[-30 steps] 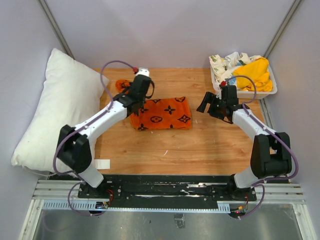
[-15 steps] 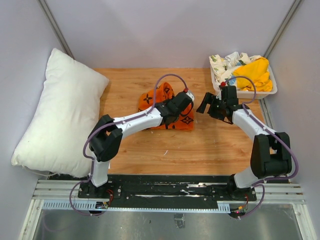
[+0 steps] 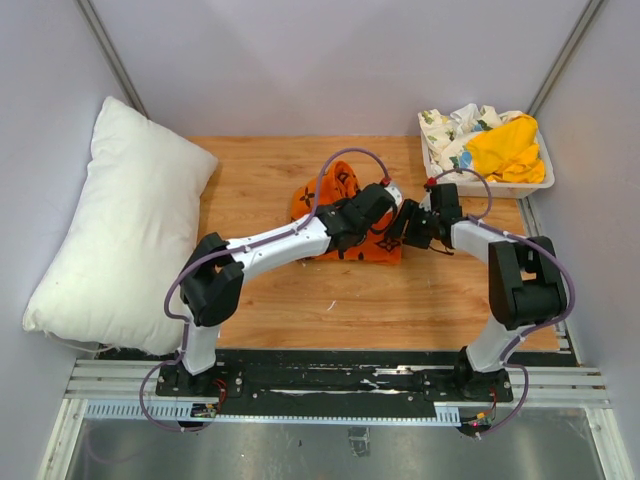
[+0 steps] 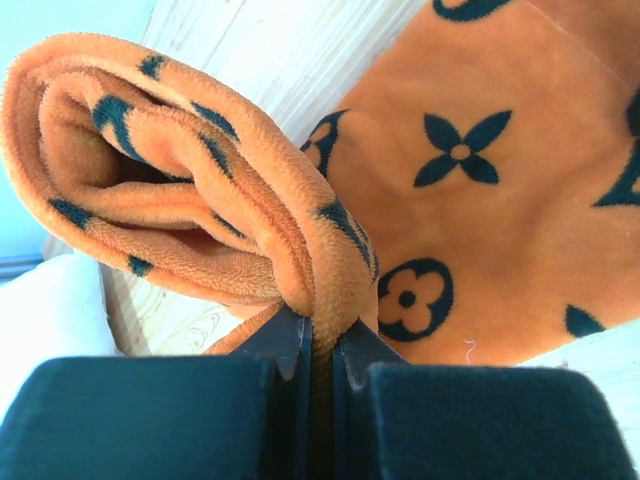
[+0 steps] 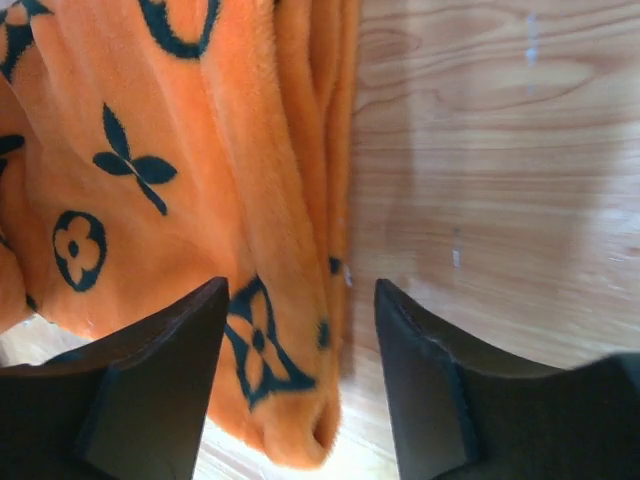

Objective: Remove the pillowcase from the pillow
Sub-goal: Fold the pillowcase at the center of the board.

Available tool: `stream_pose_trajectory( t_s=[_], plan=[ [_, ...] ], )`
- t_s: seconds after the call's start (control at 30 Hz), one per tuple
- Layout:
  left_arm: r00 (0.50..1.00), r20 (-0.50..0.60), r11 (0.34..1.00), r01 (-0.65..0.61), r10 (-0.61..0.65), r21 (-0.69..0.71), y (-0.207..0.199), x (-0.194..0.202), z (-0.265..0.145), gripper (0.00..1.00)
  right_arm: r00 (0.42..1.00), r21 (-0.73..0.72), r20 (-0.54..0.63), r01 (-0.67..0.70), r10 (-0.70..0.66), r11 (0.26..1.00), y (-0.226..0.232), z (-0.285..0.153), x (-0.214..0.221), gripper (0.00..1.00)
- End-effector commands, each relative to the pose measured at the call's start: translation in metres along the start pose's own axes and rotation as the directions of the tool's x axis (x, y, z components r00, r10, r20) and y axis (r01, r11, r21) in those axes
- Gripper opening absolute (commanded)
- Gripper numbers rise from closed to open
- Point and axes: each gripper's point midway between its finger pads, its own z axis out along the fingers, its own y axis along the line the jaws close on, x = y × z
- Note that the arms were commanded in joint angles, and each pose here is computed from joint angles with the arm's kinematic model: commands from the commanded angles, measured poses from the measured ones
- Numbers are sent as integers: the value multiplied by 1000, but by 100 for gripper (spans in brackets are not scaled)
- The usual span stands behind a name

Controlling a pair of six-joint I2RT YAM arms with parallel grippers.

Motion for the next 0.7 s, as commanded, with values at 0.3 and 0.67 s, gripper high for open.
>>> stream_pose_trajectory(
  t_s=[0.3,0.67],
  plan=[
    [995,88,998,-45,42,35,-23,-36,-9,0,998,-94,-64,-5,-1,996,13,39,42,36],
    [992,88,991,-97,89,97,-72,-35,7,0,996,-80,-90,-17,10,997,6,43,54,37]
  ],
)
